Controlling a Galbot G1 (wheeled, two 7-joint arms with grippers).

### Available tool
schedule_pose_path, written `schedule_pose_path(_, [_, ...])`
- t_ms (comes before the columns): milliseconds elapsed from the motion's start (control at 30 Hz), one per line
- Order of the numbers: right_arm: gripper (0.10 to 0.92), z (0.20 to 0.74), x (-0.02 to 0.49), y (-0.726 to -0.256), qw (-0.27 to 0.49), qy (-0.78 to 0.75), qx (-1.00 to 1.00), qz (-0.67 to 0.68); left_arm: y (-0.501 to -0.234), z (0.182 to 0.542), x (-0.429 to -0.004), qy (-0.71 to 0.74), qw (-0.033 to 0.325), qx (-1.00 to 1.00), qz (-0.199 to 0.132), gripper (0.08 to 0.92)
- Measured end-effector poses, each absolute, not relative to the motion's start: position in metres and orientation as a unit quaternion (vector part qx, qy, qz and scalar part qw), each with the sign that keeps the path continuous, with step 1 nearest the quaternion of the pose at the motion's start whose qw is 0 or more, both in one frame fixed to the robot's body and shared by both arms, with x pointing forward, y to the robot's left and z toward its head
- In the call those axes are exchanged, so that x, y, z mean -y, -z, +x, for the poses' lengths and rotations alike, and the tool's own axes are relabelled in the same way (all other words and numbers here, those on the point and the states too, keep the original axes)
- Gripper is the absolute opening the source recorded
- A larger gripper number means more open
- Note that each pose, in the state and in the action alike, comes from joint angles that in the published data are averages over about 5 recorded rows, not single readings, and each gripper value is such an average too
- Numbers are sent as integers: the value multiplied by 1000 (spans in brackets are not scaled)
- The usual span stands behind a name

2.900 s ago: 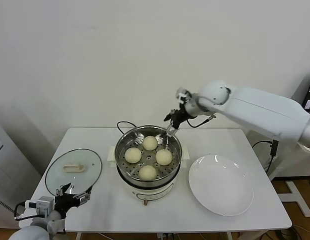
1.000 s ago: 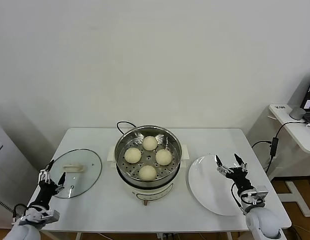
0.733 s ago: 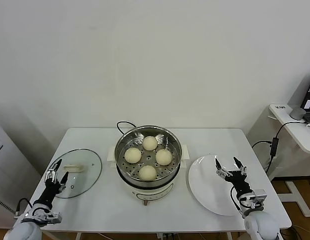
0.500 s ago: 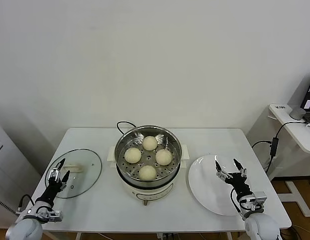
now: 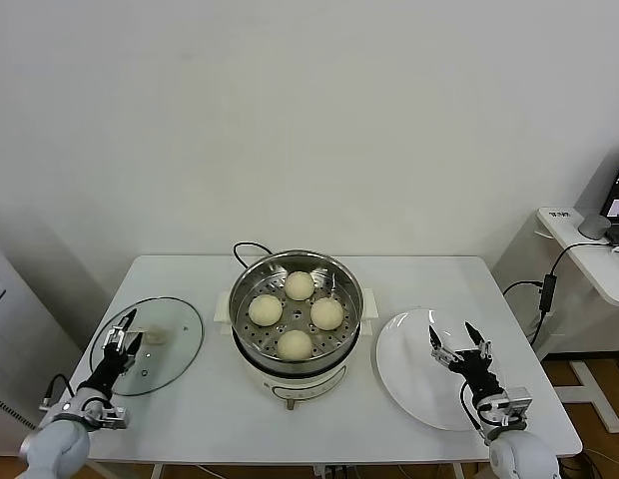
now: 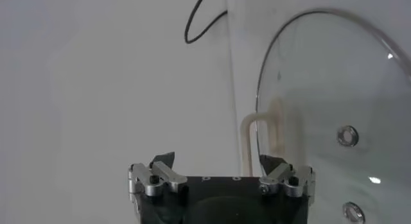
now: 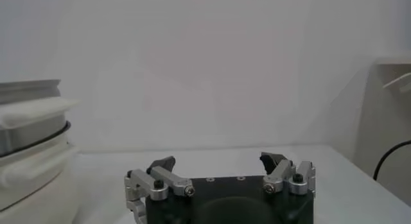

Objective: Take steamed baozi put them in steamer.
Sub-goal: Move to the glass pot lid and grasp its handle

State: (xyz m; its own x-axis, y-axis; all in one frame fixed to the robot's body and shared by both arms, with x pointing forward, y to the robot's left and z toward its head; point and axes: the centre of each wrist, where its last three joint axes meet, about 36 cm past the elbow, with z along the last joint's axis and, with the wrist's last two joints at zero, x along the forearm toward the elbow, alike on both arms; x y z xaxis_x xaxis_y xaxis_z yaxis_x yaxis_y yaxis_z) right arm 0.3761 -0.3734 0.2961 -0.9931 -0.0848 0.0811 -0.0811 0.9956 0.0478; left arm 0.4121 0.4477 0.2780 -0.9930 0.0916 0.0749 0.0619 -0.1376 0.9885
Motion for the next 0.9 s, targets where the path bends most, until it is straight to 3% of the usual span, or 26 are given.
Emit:
schedule_pose_path(333, [823, 372, 377, -295, 43, 22, 998, 40, -275, 428, -448, -752, 12, -657, 53, 796])
schedule_pose_path(900, [823, 371, 378, -297, 41, 22, 998, 41, -280, 428, -453, -745, 26, -664, 50, 316])
